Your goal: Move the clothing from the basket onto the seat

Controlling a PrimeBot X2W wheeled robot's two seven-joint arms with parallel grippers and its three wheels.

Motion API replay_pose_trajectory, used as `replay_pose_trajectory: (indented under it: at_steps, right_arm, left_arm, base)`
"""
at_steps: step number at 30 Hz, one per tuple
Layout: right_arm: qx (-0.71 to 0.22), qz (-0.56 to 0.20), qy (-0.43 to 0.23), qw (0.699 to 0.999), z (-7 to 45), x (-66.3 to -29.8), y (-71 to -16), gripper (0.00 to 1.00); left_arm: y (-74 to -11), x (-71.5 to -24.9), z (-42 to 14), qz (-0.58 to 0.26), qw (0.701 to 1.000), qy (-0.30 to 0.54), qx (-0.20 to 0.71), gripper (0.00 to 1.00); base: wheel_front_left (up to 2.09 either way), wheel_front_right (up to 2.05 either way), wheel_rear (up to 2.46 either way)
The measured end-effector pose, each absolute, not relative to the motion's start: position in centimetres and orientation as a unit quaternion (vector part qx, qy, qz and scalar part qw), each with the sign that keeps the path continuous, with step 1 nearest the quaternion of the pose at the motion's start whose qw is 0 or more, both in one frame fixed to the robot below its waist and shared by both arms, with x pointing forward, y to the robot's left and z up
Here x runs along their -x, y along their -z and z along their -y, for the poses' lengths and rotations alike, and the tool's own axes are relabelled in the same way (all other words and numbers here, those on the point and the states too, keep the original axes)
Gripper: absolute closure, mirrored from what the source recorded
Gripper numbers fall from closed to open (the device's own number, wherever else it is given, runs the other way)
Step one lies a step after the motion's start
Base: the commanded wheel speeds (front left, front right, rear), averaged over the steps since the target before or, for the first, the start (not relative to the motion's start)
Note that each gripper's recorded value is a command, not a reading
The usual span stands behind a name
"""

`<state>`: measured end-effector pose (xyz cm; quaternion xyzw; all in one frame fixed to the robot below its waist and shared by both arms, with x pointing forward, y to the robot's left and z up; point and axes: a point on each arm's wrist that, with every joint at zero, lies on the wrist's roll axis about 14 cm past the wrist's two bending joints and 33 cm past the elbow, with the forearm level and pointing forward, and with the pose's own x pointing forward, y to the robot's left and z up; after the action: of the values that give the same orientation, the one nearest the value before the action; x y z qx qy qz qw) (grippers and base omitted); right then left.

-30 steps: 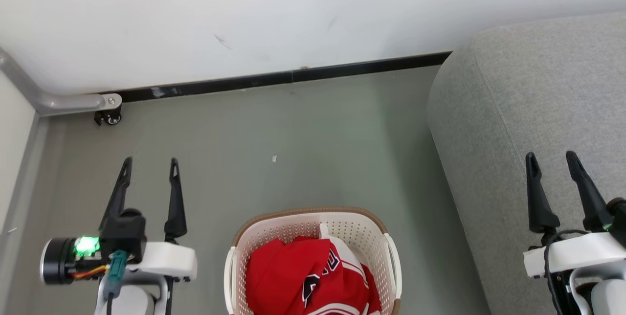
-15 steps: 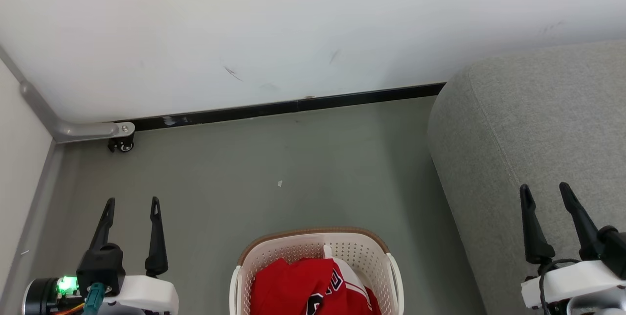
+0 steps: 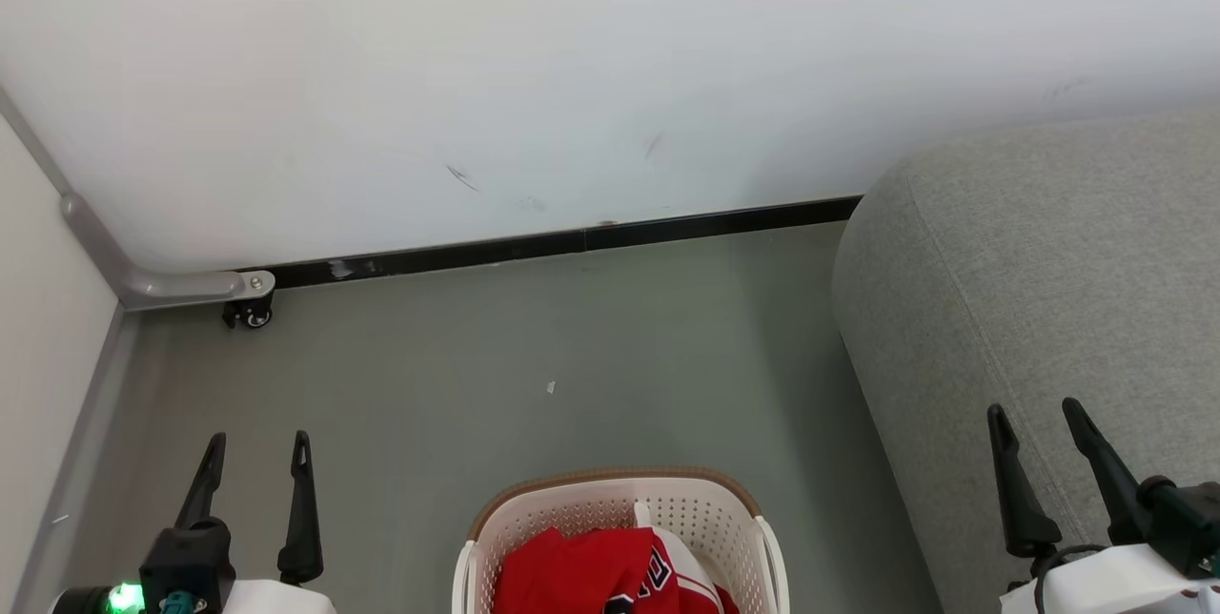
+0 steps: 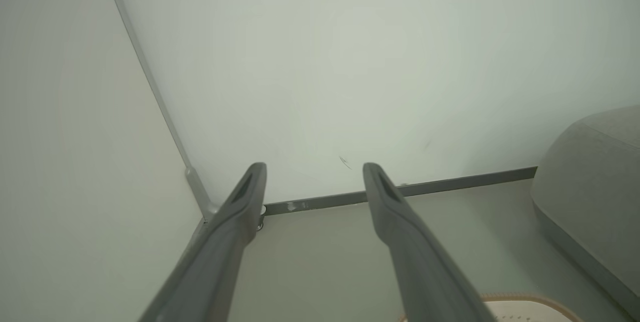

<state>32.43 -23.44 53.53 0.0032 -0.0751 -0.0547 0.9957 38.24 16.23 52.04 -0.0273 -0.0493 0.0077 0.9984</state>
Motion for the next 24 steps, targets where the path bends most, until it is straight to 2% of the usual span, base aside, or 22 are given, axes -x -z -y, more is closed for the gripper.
replay_pose_trajectory:
  at_steps: [24]
  right_arm:
    - [-0.010,0.068,0.047,0.997,22.8,-31.0,-53.5,0.00]
  left_arm:
    - [-51.8,-37.0,-15.7,0.045,0.998,0.014,0.041,0.00]
  base:
    - [0.00,0.00,0.00]
